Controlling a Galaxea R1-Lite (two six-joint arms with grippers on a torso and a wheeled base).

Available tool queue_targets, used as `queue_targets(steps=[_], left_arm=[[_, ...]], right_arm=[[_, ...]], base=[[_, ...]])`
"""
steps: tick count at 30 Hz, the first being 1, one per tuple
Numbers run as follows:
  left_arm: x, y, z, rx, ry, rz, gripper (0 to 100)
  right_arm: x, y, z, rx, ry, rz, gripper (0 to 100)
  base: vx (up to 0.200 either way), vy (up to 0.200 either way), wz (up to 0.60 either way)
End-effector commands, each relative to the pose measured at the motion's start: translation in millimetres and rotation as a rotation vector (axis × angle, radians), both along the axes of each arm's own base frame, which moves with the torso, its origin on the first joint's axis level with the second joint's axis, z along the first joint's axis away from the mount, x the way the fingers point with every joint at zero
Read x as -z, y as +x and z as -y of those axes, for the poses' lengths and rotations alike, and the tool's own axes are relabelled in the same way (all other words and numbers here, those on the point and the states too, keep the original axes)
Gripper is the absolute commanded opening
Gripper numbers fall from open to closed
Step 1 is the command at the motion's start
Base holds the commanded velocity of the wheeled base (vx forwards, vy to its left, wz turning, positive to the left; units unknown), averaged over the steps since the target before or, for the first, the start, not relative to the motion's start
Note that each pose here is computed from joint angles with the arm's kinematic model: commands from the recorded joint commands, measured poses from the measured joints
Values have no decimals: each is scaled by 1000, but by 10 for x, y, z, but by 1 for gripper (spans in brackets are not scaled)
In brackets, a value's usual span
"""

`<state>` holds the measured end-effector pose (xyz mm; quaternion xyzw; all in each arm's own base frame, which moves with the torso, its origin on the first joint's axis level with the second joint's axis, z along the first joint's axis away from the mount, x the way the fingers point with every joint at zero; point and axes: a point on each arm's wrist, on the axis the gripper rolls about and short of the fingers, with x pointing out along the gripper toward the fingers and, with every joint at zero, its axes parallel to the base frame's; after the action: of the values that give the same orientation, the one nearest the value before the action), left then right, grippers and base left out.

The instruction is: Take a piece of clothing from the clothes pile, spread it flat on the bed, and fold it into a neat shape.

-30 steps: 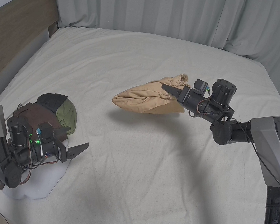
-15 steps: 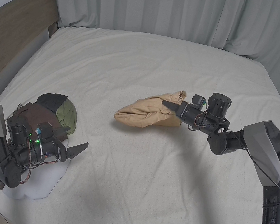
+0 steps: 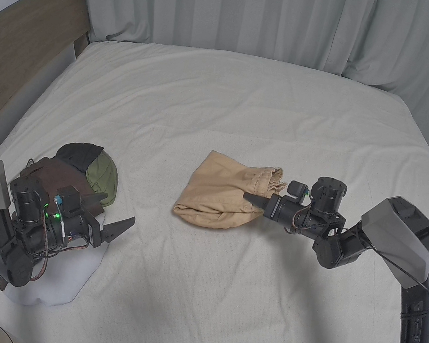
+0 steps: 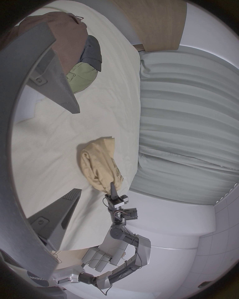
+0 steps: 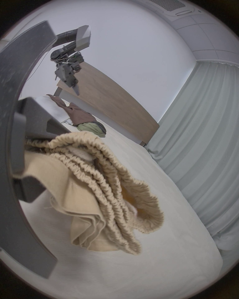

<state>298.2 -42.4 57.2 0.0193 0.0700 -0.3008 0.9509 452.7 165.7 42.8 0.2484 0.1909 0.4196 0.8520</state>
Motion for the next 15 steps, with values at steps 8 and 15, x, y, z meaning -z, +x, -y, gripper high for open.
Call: queue_targets(steps=[8,15], left_arm=[[-8,3,-7,-3,0,5,100],[-5,14,-6,-3,0,7,100]], right_arm=[[391,-111,-21,-2,-56,-54,0],[404,-122,-8,6,-57,-53,0]], base=[[0,0,0],[0,0,0]])
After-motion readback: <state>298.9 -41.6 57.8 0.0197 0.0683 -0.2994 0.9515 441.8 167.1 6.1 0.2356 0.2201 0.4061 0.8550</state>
